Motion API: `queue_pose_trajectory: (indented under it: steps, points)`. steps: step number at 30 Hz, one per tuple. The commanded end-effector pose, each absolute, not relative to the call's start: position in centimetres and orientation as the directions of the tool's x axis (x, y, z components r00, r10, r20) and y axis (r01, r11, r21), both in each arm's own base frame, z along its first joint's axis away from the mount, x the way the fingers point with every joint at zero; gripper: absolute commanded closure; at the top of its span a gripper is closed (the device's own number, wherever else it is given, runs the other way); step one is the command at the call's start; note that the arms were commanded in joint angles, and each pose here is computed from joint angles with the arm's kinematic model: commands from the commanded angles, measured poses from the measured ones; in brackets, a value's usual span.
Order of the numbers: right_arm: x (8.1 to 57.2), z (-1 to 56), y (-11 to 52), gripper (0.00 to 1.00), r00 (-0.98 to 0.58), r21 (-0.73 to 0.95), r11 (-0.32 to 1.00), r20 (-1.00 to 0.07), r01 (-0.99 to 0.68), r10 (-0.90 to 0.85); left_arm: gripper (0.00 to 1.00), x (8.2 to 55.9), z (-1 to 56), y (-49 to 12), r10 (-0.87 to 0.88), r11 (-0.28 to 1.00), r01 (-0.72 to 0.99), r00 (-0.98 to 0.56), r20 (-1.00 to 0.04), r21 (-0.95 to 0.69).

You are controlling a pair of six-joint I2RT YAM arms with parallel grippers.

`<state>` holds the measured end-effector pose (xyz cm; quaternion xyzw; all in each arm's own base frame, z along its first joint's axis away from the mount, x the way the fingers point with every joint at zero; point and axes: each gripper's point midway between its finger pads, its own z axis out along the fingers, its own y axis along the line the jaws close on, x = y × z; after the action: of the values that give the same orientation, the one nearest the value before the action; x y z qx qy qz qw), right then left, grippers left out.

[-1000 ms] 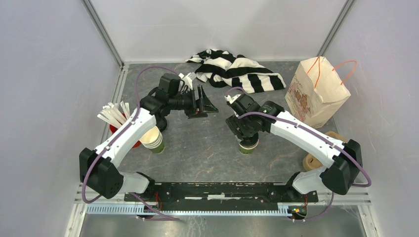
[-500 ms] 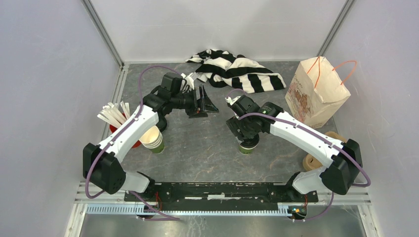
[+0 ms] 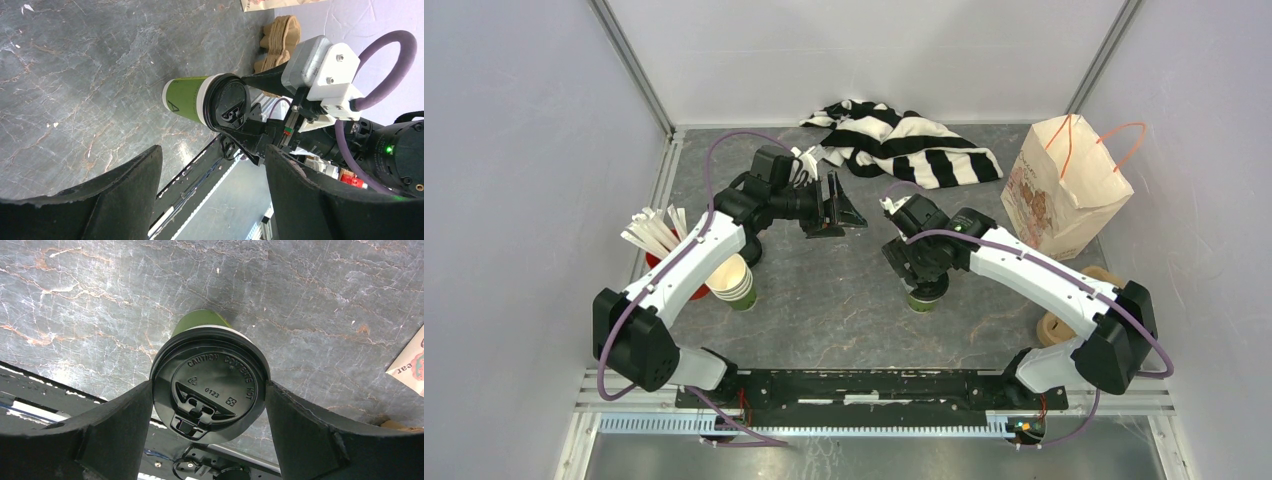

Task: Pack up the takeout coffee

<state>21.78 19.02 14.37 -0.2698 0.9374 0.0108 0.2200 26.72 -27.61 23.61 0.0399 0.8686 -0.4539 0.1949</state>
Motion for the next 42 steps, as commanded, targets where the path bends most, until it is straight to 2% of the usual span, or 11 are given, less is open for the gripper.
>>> queue_pose_trajectory:
  steps: [1, 18, 23, 30, 33, 38, 40, 42]
  points:
    - [22.0, 14.2, 19.1, 0.14, -0.764, -0.093, 0.866, -0.431, -0.491, -0.48, 0.19, 26.9, 25.2, -27.8, -0.074, 0.556, 0.32, -0.9, -0.43, -0.767]
    - [22.4, 13.7, 18.7, 0.1, -0.758, -0.11, 0.877, -0.46, -0.468, -0.463, 0.18, 26.6, 25.0, -27.6, -0.06, 0.556, 0.325, -0.902, -0.427, -0.765]
    - [22.4, 15.8, 19.2, 0.02, -0.749, -0.082, 0.879, -0.49, -0.47, -0.446, 0.16, 26.5, 25.1, -27.7, -0.052, 0.55, 0.329, -0.904, -0.424, -0.768]
    - [22.2, 19.9, 19.7, 0.02, -0.727, -0.027, 0.877, -0.547, -0.479, -0.414, 0.13, 26.4, 24.2, -28.4, -0.04, 0.539, 0.286, -0.931, -0.364, -0.792]
    - [22.2, 20.7, 18.5, 0.02, -0.731, 0.015, 0.885, -0.57, -0.465, -0.374, 0.15, 26.0, 23.8, -29.6, -0.027, 0.533, 0.263, -0.945, -0.326, -0.804]
    - [23.3, 20.5, 15.7, 0.25, -0.718, 0.241, 0.86, -0.671, -0.45, -0.187, 0.26, 24.8, 21.4, -33.2, -0.03, 0.495, 0.161, -0.979, -0.202, -0.854]
    - [24.0, 20.1, 14.5, 0.29, -0.729, 0.302, 0.855, -0.674, -0.421, -0.122, 0.28, 24.5, 20.8, -34.3, -0.037, 0.476, 0.127, -0.986, -0.165, -0.87]
    - [24.2, 19.6, 14.0, 0.28, -0.74, 0.391, 0.827, -0.672, -0.404, -0.043, 0.29, 24.5, 20.6, -35.5, -0.037, 0.458, 0.112, -0.989, -0.145, -0.882]
